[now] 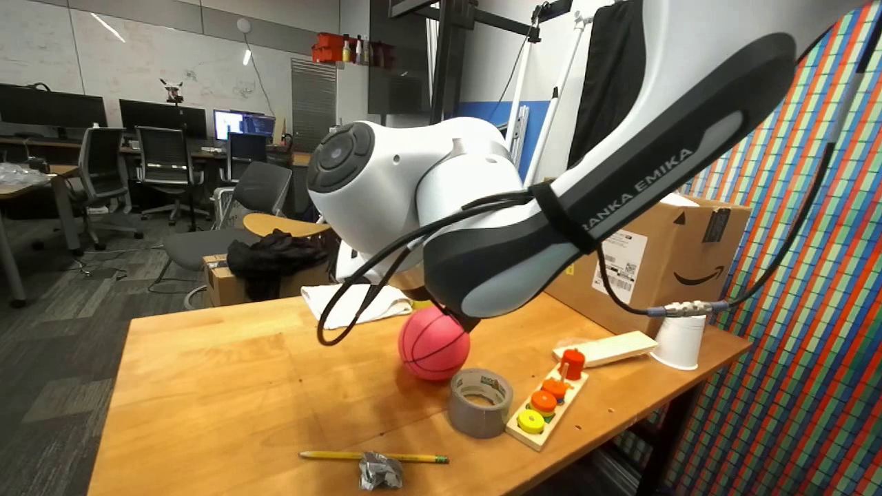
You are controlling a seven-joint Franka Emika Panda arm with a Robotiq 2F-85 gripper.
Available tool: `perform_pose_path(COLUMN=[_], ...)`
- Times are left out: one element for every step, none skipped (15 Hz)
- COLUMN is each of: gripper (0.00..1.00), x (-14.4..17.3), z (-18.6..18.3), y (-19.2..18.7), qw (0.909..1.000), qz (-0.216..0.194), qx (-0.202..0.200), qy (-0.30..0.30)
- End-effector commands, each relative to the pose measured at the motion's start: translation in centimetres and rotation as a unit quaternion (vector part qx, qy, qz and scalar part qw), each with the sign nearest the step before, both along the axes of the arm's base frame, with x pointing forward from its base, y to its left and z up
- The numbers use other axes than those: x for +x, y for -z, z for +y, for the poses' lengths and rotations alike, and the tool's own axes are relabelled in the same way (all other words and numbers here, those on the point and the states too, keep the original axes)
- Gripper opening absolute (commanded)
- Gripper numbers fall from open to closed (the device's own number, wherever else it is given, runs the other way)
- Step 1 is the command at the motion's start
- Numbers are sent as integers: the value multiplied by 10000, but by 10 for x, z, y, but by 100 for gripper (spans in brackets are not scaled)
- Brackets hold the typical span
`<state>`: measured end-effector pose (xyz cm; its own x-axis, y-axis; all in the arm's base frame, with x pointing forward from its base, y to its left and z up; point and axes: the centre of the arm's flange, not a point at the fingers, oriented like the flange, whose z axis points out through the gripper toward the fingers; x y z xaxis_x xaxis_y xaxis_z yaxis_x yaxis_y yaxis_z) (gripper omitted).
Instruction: Move the bowl to the right
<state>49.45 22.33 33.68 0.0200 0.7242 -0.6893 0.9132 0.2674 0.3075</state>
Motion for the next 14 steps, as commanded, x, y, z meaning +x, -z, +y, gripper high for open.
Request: perform_pose_path(gripper=[100,100,100,100,100,100,100,100,100,100,100,100,100,100], x=[-29,-37,-42,-48,-54,-62,-71,-81,-89,-100,-107,-115,-121,-128], z=[-22,-23,-24,-22,-20,-15,-9,0,10,25,37,54,69,84], y=[-13,-14,-13,-12,-13,-14,-18,-22,-28,-35,-41,-46,-51,-53], qw=[9975,9969,9964,9961,9961,9964,9963,9960,9952,9935,9913,9882,9853,9826], qz=[-486,-505,-531,-544,-544,-510,-485,-457,-407,-388,-353,-355,-343,-311], qx=[-200,-174,-172,-140,-91,59,216,388,584,892,1148,1423,1637,1818], qy=[479,574,644,676,688,674,670,667,666,598,542,444,356,230])
